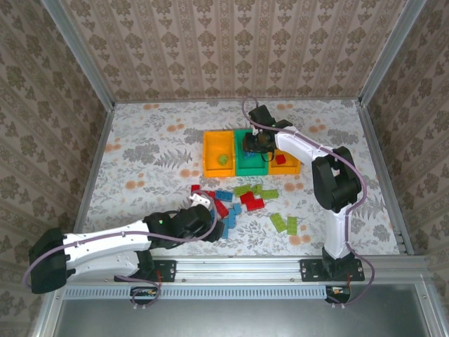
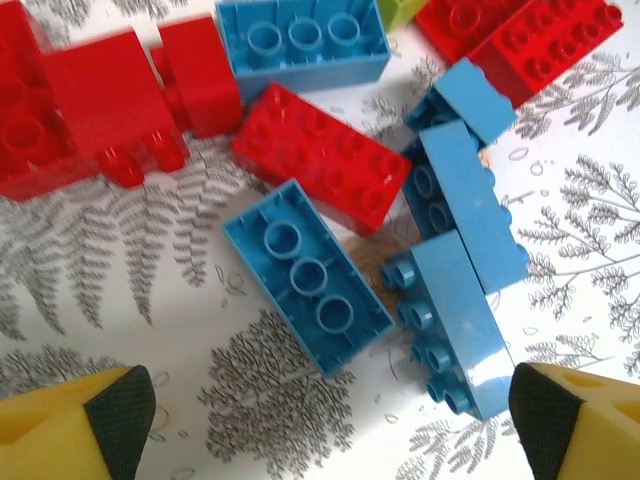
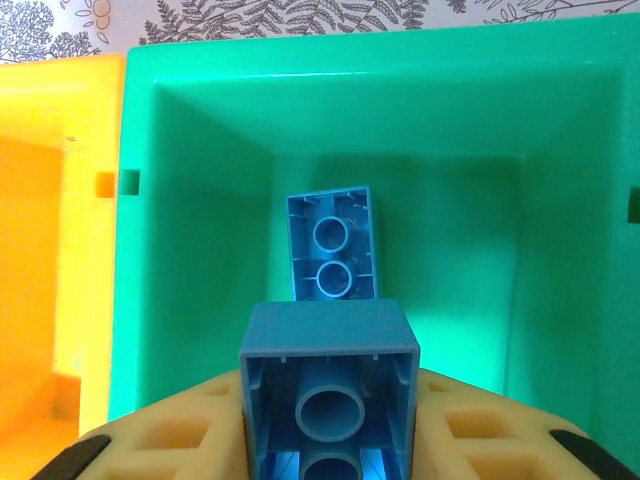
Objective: Sort the legos into containers by color
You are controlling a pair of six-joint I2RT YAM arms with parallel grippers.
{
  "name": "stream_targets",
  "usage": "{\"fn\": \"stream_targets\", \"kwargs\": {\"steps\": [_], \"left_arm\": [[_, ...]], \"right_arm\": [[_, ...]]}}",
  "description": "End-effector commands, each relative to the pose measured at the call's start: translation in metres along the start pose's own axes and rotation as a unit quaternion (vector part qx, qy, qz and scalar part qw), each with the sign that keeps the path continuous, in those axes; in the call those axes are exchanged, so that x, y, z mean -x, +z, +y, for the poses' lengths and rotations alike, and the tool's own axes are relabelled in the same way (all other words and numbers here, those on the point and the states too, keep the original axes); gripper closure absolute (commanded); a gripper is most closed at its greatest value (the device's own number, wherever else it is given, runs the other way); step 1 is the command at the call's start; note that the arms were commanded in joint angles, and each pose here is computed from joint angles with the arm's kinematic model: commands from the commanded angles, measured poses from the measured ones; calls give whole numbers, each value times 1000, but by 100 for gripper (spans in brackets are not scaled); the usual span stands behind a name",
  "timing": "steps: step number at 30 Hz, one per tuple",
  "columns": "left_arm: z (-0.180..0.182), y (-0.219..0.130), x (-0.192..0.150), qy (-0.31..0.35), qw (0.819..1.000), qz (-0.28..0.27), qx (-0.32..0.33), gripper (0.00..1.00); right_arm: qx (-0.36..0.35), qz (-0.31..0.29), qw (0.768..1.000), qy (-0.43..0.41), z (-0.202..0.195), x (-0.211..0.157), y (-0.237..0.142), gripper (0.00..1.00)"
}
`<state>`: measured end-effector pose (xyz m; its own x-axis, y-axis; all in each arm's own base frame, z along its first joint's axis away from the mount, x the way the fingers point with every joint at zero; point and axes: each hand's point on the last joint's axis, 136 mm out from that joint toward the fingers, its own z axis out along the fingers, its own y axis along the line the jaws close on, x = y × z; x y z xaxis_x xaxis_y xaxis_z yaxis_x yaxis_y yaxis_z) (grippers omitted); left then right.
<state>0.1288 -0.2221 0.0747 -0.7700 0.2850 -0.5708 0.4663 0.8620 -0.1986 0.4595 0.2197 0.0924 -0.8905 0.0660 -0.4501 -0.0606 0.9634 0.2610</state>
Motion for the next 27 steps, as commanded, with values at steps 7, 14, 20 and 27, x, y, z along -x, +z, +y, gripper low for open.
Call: {"fn": "stream_targets", "kwargs": {"steps": [7, 14, 20, 27], "left_arm": [[-24, 2, -14, -93, 994, 49, -7, 11], [-39, 7, -10, -99, 993, 67, -6, 13], [-48, 17, -18, -102, 990, 94, 0, 14], [-51, 30, -29, -105, 987, 121, 11, 26]], "right_arm": [[-24, 3, 1000, -5, -7, 2, 6, 59], [-20, 4, 1000, -2, -7, 2, 7, 36], [11, -9, 1000, 4, 5, 8, -6, 30], [51, -35, 998, 8, 20, 15, -34, 23]]}}
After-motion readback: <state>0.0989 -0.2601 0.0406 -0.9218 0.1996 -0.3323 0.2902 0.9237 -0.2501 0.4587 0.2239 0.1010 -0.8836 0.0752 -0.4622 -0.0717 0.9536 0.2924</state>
